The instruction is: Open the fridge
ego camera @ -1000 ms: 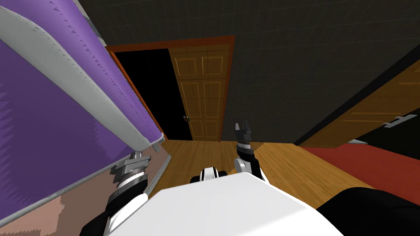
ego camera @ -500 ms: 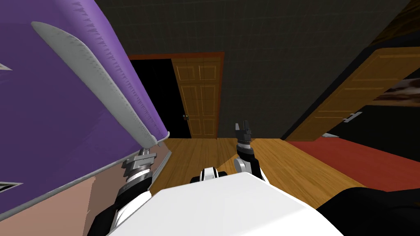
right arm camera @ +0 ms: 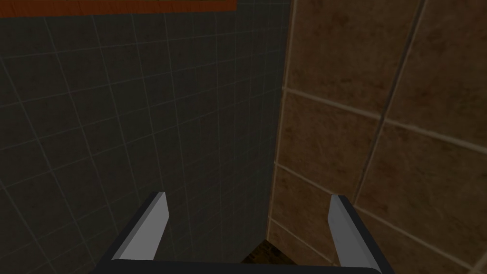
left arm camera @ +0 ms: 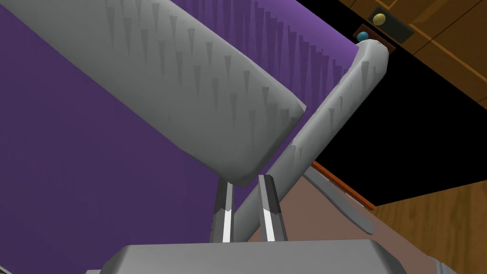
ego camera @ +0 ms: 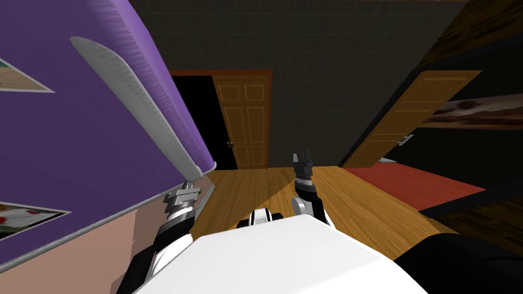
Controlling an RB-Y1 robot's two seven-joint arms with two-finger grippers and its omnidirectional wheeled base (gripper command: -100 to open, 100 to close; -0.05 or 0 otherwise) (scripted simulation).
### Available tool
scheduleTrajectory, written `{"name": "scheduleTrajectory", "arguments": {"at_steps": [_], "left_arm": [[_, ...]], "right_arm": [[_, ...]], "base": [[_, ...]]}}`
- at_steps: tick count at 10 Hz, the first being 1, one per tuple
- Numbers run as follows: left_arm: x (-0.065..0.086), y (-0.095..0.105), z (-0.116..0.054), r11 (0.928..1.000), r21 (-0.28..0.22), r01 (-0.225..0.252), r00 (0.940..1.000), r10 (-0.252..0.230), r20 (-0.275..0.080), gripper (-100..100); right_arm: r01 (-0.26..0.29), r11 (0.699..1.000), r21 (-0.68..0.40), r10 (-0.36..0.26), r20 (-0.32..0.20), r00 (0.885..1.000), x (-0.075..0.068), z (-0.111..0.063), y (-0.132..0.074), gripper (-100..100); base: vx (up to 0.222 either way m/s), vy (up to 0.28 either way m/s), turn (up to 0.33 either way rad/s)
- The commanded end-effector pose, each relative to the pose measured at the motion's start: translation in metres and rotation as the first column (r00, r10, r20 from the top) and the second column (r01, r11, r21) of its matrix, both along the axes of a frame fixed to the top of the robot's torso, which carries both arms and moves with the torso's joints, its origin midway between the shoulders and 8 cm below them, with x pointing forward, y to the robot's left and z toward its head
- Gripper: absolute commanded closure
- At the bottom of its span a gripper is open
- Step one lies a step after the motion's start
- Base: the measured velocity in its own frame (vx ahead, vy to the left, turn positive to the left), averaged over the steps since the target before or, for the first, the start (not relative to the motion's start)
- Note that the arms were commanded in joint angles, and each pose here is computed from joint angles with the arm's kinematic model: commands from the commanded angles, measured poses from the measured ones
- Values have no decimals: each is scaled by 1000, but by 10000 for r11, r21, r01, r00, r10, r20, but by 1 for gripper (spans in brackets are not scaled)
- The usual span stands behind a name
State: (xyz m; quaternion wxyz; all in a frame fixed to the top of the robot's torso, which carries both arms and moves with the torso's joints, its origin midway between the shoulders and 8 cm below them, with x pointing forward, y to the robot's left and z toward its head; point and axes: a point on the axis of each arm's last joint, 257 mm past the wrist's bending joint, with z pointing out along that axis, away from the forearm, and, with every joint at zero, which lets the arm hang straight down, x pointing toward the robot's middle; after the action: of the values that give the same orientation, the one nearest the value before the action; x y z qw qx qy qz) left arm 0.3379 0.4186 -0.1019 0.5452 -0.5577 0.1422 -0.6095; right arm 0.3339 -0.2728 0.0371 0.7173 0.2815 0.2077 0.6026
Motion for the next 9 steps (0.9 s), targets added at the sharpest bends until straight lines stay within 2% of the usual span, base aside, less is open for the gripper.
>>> {"name": "scheduleTrajectory", "arguments": {"at_steps": [1, 2, 4, 5, 6, 7, 9], "left_arm": [[11, -17, 8, 9983, 51, 575, 9981, -576, 202, 100], [11, -17, 8, 9983, 51, 575, 9981, -576, 202, 100], [21, -34, 11, 9934, 74, 1147, 9930, -1149, 257, 100], [21, -34, 11, 9934, 74, 1147, 9930, -1149, 257, 100], [26, -42, 12, 9897, 88, 1431, 9893, -1433, 279, 100], [18, -39, 7, 9908, 15, 1357, 9907, -1357, 80, -100], [9, -39, 17, 9900, 1, 1413, 9899, -1413, 85, -100]], "right_arm": [[0, 10000, 0, 0, 1, 10000, 0, 0, 0, 0], [-1, 10000, -1, 1, 1, 10000, 0, 0, 0, 0], [-1, 10000, -1, 1, 1, 10000, 0, 0, 0, 0], [-1, 10000, 0, 1, 1, 10000, 0, 0, 0, 0], [-1, 10000, 0, 1, 1, 10000, 0, 0, 0, 0], [-1, 10000, -1, 1, 2, 10000, 0, 0, 0, 0], [3, 10000, -1, -3, -5, 10000, 0, 0, 0, 0]], "base": [[-278, 8, -113], [-272, 24, -80], [-311, 12, -90], [-295, -17, -59], [-334, 25, -69], [-136, 21, -1], [89, -11, 65]]}}
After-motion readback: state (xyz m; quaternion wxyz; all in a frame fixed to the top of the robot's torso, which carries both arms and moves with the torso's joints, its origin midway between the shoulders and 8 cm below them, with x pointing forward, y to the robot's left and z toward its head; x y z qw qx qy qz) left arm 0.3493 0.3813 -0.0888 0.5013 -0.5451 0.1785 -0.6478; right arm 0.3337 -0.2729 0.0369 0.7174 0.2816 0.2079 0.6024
